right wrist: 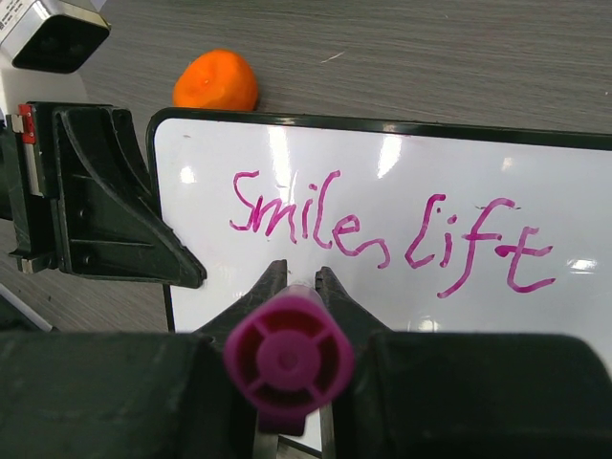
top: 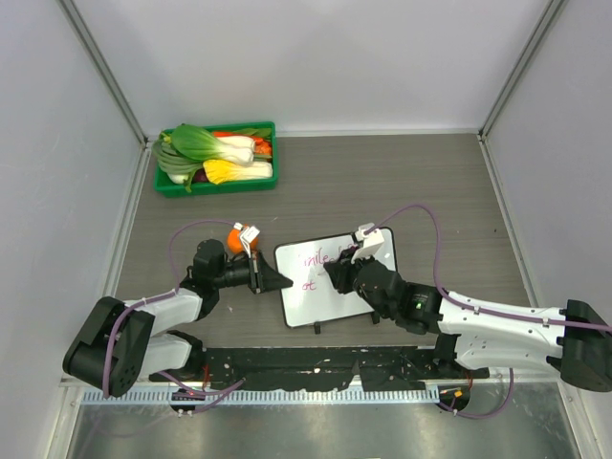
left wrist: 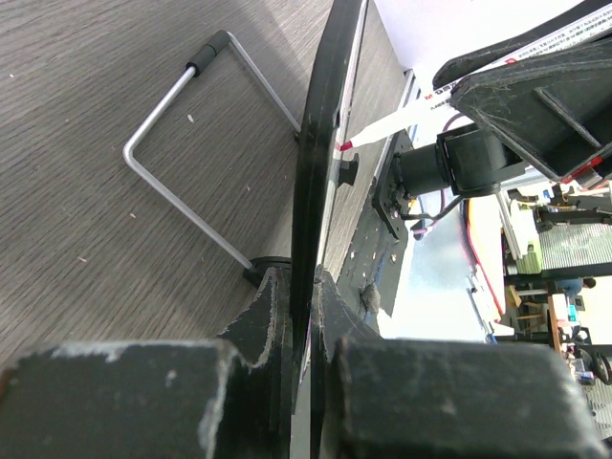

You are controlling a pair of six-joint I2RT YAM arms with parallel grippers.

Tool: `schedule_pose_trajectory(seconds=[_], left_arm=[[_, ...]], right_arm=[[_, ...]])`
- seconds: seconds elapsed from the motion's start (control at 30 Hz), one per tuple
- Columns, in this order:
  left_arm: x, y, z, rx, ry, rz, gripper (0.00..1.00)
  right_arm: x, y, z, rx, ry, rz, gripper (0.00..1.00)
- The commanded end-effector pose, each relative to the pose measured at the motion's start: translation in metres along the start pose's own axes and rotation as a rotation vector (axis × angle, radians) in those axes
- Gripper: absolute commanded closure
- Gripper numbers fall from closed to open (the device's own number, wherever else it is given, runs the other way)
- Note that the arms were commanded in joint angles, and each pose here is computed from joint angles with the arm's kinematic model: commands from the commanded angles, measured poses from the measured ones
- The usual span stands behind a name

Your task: Write a sentence on the whiteboard

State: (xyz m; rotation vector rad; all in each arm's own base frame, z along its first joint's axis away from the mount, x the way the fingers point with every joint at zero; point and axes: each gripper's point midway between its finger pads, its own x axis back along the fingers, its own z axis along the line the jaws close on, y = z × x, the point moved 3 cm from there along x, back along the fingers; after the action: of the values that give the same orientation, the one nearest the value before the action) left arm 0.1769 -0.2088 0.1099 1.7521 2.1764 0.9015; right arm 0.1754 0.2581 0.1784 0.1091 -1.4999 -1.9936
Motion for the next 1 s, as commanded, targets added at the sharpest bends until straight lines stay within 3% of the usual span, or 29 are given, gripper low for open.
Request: schedule_pose_trajectory(seconds=[0.0,0.97], left_arm=[[0.0,0.001,0.025,-0.031,0.132,-0.038,1.0],[0.001,0.001,0.025,-0.029,0.133,-0.039,1.0]], right_arm=[[-0.001,0.006,0.002,-0.041,0.002,-0.024,0.99],[0.008,-0.028,-0.01,-0.044,0.014,0.092,0.99]])
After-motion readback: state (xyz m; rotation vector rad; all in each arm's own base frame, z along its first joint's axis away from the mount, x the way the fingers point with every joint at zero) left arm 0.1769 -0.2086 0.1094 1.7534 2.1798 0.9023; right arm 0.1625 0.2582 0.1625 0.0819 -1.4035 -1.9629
